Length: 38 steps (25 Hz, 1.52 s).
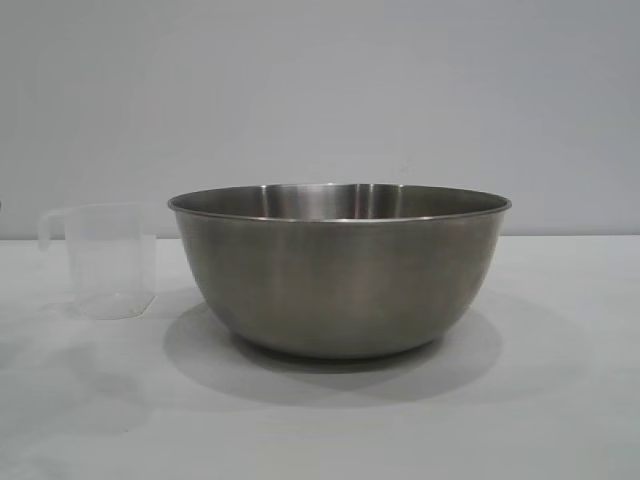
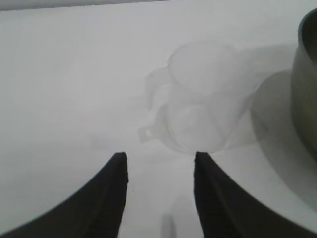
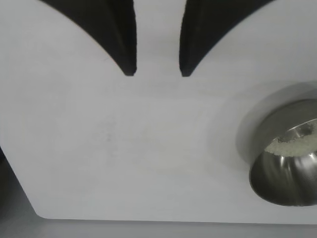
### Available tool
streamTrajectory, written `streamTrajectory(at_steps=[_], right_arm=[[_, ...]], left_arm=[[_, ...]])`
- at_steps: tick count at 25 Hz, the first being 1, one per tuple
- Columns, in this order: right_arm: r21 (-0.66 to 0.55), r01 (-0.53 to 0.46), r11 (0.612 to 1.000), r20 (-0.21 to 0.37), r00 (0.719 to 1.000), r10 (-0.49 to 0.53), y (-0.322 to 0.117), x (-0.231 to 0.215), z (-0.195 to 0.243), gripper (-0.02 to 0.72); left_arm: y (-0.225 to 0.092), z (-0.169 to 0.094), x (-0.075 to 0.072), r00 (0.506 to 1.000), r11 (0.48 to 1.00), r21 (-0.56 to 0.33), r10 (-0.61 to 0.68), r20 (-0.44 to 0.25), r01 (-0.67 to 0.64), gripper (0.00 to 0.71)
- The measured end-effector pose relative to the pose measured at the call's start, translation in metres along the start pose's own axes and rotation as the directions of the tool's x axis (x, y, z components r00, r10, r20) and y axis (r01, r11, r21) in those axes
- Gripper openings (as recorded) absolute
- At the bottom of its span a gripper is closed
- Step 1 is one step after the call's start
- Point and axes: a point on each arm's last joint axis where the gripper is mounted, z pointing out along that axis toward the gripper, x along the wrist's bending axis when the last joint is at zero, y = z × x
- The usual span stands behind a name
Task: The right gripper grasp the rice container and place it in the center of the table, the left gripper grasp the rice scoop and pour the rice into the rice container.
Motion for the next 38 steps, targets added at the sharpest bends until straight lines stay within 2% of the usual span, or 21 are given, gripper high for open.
streamTrajectory(at_steps=[6,13,18,22,26,30,33,38], right_arm=[[0.0,0.0,1.0,0.0,1.0,0.0,0.0,0.0,0.0,0.219],[0.0,0.0,1.0,0.0,1.0,0.0,0.0,0.0,0.0,0.219],[0.0,0.0,1.0,0.0,1.0,0.0,0.0,0.0,0.0,0.219],[0.0,0.0,1.0,0.0,1.0,0.0,0.0,0.0,0.0,0.219],[0.0,0.0,1.0,0.0,1.0,0.0,0.0,0.0,0.0,0.219],[0.0,0.0,1.0,0.0,1.0,0.0,0.0,0.0,0.0,0.219],[0.0,0.0,1.0,0.0,1.0,0.0,0.0,0.0,0.0,0.219],[0.0,0.0,1.0,0.0,1.0,0.0,0.0,0.0,0.0,0.219]], left_arm=[[-0.001,0.0,0.001,1.0,1.0,0.01,-0.003,-0.008,0.003,0.273],[-0.016,-0.002,0.005,0.999,0.985,0.174,0.012,-0.051,-0.003,0.273],[-0.018,-0.001,0.006,0.997,0.979,0.203,0.011,-0.074,0.004,0.273],[-0.013,0.013,0.004,0.995,0.966,0.257,0.038,-0.089,-0.013,0.273],[-0.004,0.03,-0.001,0.995,0.955,0.295,0.057,-0.077,-0.032,0.273],[0.01,0.033,-0.007,0.998,0.947,0.32,0.051,-0.047,-0.033,0.273],[0.033,0.029,-0.012,0.999,0.953,0.299,0.044,-0.011,-0.038,0.273],[0.069,0.004,-0.019,0.998,0.968,0.247,0.027,0.05,-0.039,0.273]])
